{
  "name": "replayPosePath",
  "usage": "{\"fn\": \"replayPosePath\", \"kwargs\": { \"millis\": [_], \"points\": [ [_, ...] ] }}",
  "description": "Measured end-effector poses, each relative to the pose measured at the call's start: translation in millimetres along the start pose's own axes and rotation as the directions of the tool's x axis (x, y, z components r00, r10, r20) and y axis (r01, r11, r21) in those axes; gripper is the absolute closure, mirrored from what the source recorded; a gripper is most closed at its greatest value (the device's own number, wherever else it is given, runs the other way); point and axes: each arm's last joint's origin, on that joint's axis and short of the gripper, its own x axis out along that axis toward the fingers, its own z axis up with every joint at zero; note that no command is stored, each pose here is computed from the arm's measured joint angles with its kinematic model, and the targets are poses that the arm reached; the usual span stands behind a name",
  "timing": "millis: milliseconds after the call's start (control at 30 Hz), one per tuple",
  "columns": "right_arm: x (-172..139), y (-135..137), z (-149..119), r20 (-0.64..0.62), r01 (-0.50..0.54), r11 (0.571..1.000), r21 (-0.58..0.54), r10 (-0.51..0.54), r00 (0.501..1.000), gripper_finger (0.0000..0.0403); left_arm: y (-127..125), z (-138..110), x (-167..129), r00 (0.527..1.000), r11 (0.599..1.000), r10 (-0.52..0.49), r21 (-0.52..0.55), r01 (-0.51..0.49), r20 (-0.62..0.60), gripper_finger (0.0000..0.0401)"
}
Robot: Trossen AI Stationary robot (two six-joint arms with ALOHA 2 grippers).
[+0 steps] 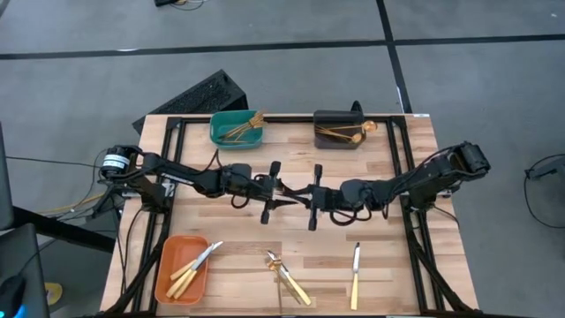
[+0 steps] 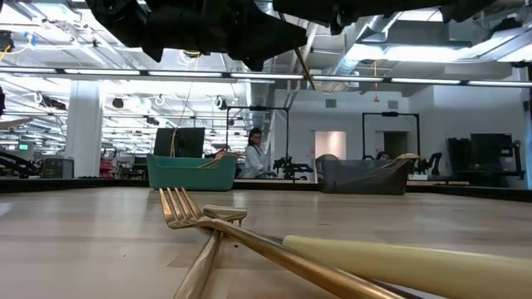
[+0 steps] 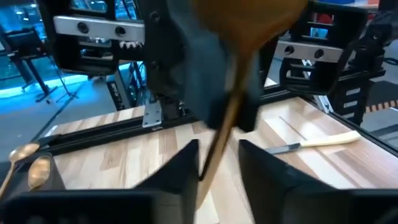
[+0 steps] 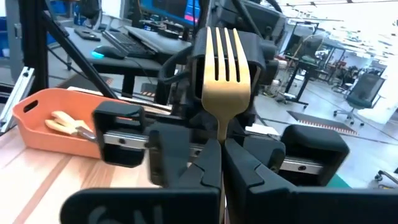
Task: Sort silverware by color (type)
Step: Put the gold fork into the green bin
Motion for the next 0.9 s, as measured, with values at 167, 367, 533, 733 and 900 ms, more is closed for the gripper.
{"fn": "replayPosePath", "kwargs": {
  "millis": [167, 367, 533, 733, 900],
  "points": [
    [-2, 5, 0, -0.012, 0.005, 1.0, -0.002, -0.005, 1.0, 0.0367, 2, -3, -2, 0.997, 0.999, 0.041, -0.012, -0.042, -0.067, 0.0388],
    [-8, 8, -5, -0.125, 0.257, 0.965, -0.053, -0.262, 0.957, 0.0358, 13, -6, -20, 0.918, 0.959, 0.278, 0.026, -0.283, -0.282, 0.0395],
    [-10, 5, -11, -0.204, 0.393, 0.919, -0.04, -0.392, 0.897, 0.0364, 23, -3, -43, 0.828, 0.917, 0.388, 0.078, -0.392, -0.405, 0.0396],
    [-9, -1, -23, -0.281, 0.448, 0.891, 0.077, -0.411, 0.867, 0.0364, 54, 0, -77, 0.652, 0.82, 0.555, 0.206, -0.534, -0.516, 0.0397],
    [-11, 1, -28, -0.313, 0.443, 0.894, 0.067, -0.403, 0.86, 0.0364, 104, -6, -107, 0.5, 0.771, 0.592, 0.265, -0.579, -0.632, 0.0397]
  ]
}}
